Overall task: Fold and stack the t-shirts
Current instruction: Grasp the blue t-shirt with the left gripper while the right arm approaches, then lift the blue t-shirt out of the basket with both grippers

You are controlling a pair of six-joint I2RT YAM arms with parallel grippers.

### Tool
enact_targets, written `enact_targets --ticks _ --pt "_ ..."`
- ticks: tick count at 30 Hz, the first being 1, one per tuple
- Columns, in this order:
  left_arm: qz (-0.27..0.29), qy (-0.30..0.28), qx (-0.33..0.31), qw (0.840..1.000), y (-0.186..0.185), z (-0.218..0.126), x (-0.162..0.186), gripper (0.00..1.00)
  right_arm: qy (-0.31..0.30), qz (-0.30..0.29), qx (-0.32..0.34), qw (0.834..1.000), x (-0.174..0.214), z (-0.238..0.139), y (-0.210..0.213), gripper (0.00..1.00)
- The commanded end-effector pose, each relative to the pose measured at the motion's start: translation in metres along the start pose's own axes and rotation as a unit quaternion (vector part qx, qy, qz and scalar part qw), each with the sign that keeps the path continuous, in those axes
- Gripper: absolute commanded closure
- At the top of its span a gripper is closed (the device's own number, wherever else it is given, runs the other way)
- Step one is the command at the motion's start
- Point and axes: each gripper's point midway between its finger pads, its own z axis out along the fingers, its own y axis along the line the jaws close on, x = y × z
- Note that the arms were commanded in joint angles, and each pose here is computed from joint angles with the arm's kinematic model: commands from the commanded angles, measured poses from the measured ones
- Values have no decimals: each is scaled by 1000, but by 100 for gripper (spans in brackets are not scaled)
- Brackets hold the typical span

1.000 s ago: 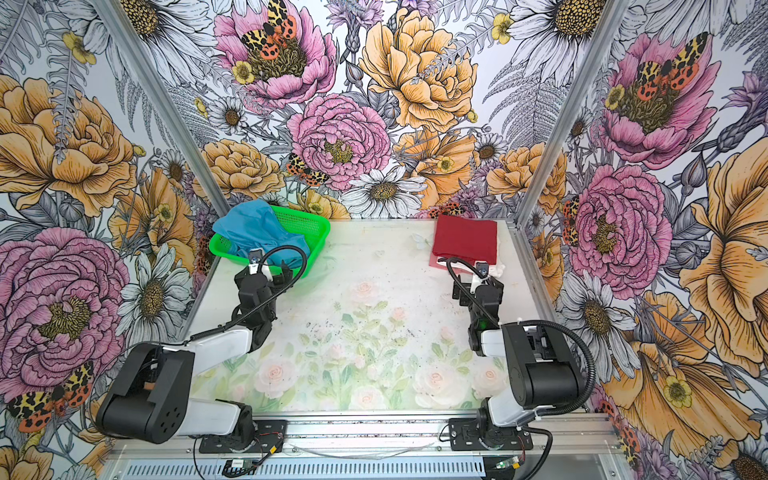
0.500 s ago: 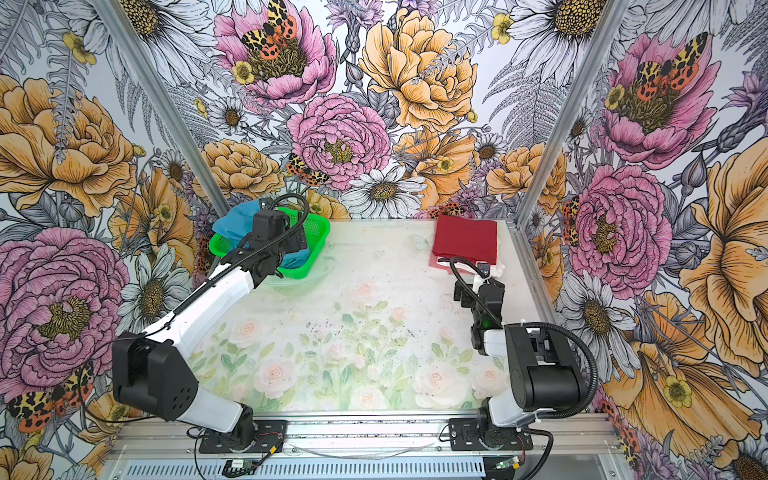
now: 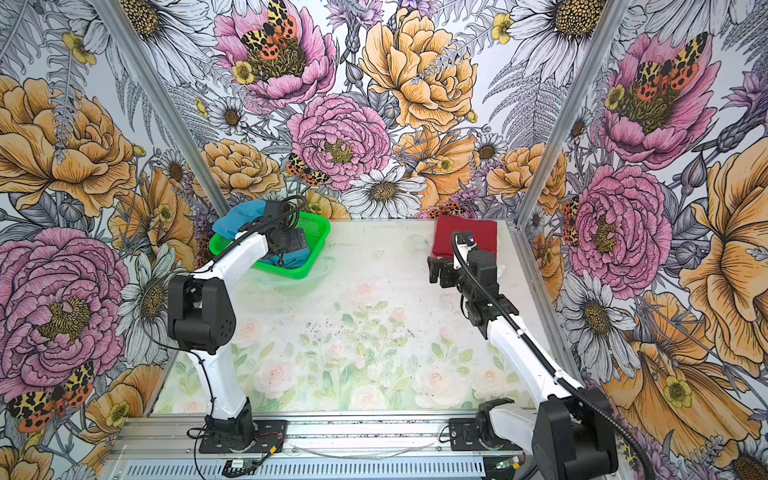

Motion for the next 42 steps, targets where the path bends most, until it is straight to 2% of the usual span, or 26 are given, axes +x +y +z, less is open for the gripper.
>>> enact_targets --ticks 1,4,7,12,15,18,21,23,24,26,30,34,38,42 --pt "-14 3 -11 1000 12 21 -14 1 55 37 -31 997 33 -15 22 0" --pt "-22 5 -25 999 26 50 -26 1 58 43 -50 996 40 -26 36 1" --pt "-32 19 -12 999 29 76 -29 2 58 51 -61 995 46 -35 44 1" --pt "-36 28 7 999 24 104 -32 13 62 56 -57 995 52 -42 44 1" --pt "-41 35 23 998 20 113 -32 23 68 56 -57 994 53 -41 45 1" --pt "-45 36 33 998 17 117 -34 38 72 55 -57 994 52 -39 45 0" --pt "-44 38 58 997 10 112 -40 75 71 55 -62 994 47 -39 49 0" --pt "-48 25 66 996 10 95 -51 97 69 53 -72 994 44 -39 54 0" --pt "-47 12 69 996 9 81 -60 100 70 51 -78 993 43 -39 57 0" --pt "-38 -14 81 996 3 51 -78 100 74 42 -92 992 41 -36 66 1" --pt "-24 -61 132 989 -15 -30 -109 100 85 11 -115 990 37 -25 90 1" --pt "3 -94 203 975 -47 -122 -118 100 72 -39 -138 987 21 -10 123 1" --pt "38 -117 292 948 -82 -217 -107 100 30 -73 -167 983 -5 8 156 0" --pt "70 -110 405 905 -110 -302 -78 100 -56 -100 -221 969 -41 10 196 0"
